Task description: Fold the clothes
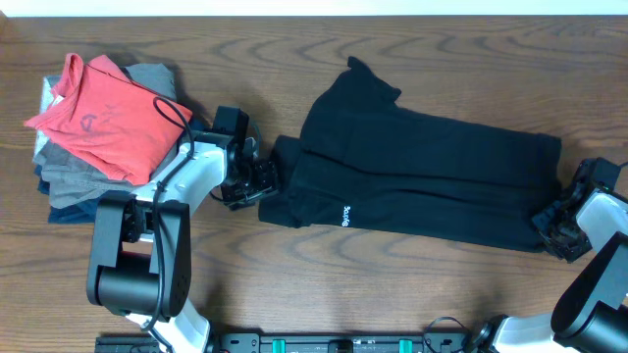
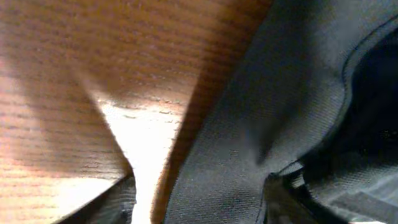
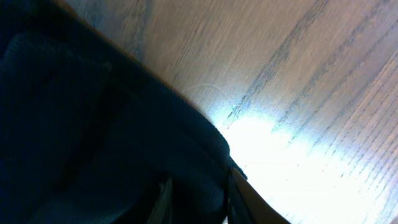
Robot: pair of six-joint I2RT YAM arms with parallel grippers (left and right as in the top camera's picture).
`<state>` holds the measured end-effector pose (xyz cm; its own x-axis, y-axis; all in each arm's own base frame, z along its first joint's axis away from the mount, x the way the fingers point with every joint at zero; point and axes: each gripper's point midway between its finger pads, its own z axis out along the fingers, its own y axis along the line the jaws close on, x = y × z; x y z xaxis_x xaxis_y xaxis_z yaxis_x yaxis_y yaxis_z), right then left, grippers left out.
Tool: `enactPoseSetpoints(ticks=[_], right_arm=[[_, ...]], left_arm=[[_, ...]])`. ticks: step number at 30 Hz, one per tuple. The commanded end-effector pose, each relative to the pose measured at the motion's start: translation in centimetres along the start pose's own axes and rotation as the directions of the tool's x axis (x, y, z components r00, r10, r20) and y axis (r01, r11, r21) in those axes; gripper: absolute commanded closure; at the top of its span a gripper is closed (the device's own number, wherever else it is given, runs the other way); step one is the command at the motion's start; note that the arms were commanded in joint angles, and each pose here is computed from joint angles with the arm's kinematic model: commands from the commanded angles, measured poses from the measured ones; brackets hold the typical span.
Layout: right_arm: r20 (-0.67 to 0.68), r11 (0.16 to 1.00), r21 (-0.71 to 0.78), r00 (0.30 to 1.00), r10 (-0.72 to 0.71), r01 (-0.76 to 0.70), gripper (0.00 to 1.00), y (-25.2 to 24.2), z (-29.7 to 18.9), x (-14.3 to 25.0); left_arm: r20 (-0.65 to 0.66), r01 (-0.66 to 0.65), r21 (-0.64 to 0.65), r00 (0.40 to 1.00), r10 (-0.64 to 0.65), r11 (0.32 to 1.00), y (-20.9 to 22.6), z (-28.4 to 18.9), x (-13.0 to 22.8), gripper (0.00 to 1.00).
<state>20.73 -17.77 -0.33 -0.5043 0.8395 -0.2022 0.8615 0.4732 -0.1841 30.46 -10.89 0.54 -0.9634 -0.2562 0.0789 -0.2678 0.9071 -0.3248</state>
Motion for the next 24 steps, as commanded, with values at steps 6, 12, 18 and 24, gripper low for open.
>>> enactPoseSetpoints(ticks=[6, 12, 18, 24], right_arm=[[-0.070, 1.000, 0.020, 0.998, 0.007, -0.005, 0.72, -0.8, 1.6, 2.0], [-0.083, 0.999, 0.022, 0.996, -0.021, 0.023, 0.78, -0.9, 1.5, 2.3], [-0.129, 0.998, 0.050, 0.991, -0.032, 0.039, 0.92, -1.6, 1.4, 3.4], [-0.121, 0.998, 0.049, 0.992, -0.030, 0.036, 0.84, -1.6, 1.4, 3.2]], left_arm=[[-0.052, -0.010, -0.012, 0.999, 0.009, 1.000, 0.4, 0.1, 1.6, 0.92], [-0.105, 0.045, -0.045, 0.993, -0.050, 0.998, 2.2, -0.5, 2.6, 0.94], [-0.176, 0.151, -0.089, 0.971, -0.165, 0.985, 4.8, -1.6, 4.0, 0.94], [-0.239, 0.171, -0.122, 0.951, -0.197, 0.978, 5.5, -2.1, 5.7, 0.94]])
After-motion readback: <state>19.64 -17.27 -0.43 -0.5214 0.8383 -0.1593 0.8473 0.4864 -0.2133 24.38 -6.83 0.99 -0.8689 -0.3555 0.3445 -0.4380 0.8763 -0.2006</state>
